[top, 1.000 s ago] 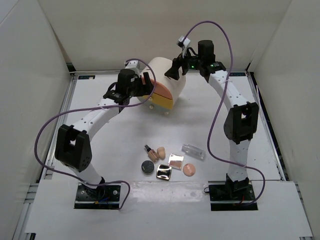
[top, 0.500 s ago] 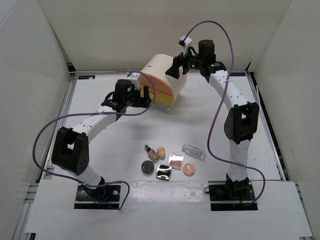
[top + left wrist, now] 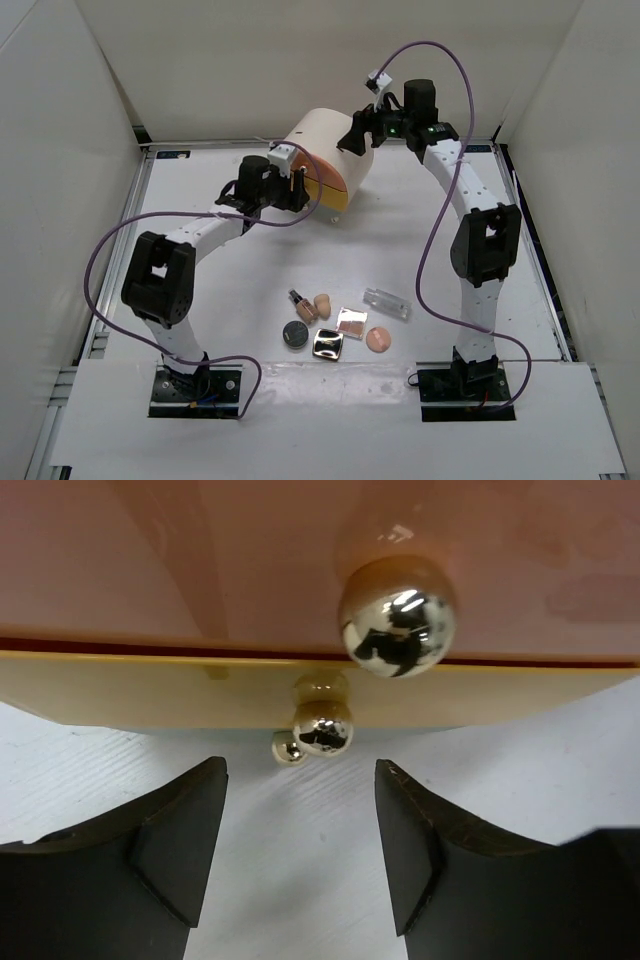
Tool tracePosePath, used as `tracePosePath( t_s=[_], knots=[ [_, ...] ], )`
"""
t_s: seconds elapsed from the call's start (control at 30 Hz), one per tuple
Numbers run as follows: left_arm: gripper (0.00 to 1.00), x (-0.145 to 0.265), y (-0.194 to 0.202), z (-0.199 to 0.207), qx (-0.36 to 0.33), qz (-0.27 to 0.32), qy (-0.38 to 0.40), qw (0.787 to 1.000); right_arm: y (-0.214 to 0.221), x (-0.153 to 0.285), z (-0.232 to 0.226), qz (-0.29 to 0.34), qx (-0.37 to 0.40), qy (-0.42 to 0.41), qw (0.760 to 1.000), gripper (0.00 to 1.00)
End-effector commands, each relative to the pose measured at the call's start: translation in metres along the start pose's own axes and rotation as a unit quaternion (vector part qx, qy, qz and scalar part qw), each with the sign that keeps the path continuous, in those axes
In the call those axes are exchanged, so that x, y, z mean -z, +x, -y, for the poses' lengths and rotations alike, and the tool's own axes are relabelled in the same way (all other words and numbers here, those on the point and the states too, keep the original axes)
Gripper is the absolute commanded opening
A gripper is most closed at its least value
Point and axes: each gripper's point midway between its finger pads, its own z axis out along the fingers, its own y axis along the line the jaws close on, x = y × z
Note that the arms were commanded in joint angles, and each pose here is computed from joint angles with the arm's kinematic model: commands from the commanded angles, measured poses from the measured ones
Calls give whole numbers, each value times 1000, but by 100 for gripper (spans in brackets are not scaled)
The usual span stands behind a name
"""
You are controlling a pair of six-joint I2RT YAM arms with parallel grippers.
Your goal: Organize the makeup
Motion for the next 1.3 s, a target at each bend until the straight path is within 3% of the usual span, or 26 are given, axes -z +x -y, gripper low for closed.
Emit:
tracePosePath(
  t_s=[0.0, 0.2, 0.43, 0.5, 0.57, 0.7, 0.9, 1.0, 1.07, 1.27],
  knots=[
    [70, -3, -24, -3, 3, 37, -4, 999, -13, 6, 3, 14, 1, 6, 1000, 92],
    [59, -10, -24, 4, 22, 69, -1, 997, -4, 5, 4, 9, -12, 4, 1000, 92],
    [55, -14, -26, 13, 25, 74, 6, 997, -4, 10, 6, 10, -20, 8, 1000, 92],
    [46, -18, -25, 11, 29, 73, -5, 997, -2, 9, 6, 9, -21, 6, 1000, 92],
    [29, -22, -24, 10, 34, 68, -7, 997, 2, 9, 7, 5, -27, 9, 1000, 92],
    [20, -16, -26, 8, 37, 64, -17, 997, 2, 13, 11, 8, -34, 11, 999, 91],
    [18, 14, -14, 1, 47, 52, -56, 996, -3, 19, 9, 15, -31, 14, 999, 91],
    [19, 31, 11, -1, 59, 27, -69, 996, -4, 21, 8, 14, -29, 15, 999, 91],
    [19, 40, 31, 1, 71, 7, -72, 995, -2, 24, 11, 12, -30, 19, 999, 91],
    [24, 74, 44, 7, 80, -5, -78, 994, -2, 28, 10, 6, -24, 23, 999, 90]
  ],
)
